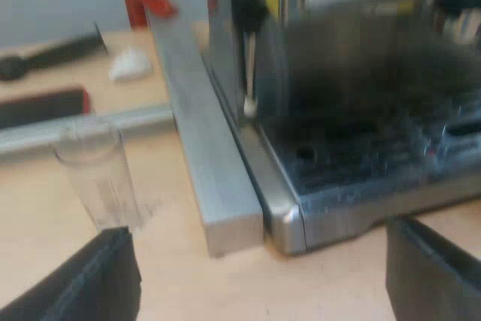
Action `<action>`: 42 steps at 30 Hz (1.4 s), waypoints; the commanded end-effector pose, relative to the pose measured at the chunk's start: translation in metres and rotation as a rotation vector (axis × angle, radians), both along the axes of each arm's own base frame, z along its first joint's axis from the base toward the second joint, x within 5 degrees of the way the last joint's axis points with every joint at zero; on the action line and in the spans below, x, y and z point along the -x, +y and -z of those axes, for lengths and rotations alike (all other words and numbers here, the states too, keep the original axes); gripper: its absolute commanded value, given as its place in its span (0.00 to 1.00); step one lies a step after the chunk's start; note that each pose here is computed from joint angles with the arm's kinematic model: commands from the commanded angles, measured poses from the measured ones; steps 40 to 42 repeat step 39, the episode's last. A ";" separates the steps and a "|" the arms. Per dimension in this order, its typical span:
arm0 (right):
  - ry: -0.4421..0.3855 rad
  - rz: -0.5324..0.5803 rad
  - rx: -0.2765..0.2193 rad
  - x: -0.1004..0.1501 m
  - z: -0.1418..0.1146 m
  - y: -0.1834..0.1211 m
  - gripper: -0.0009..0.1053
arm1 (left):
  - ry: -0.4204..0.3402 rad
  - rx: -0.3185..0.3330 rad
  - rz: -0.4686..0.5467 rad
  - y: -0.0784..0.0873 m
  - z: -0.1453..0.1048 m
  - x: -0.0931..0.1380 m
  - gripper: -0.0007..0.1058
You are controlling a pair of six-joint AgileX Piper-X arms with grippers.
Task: Pour the beans into the coffee machine
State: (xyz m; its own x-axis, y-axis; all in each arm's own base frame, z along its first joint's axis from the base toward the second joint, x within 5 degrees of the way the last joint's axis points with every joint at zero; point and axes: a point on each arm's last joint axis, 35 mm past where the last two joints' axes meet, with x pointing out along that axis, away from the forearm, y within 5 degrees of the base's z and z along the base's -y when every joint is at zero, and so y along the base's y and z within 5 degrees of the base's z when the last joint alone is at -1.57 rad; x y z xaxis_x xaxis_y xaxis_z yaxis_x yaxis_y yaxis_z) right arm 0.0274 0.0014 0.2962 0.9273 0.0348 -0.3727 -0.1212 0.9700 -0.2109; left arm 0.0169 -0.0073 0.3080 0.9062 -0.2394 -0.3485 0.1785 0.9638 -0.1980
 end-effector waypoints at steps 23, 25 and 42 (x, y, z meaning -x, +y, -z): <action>0.181 -0.006 0.005 -0.017 0.052 -0.001 0.71 | 0.022 -0.020 0.008 -0.001 0.022 -0.019 0.66; 0.181 -0.006 0.005 -0.017 0.052 -0.001 0.71 | 0.022 -0.020 0.008 -0.001 0.022 -0.019 0.66; 0.181 -0.006 0.005 -0.017 0.052 -0.001 0.71 | 0.020 -0.027 0.011 -0.001 0.022 -0.019 0.66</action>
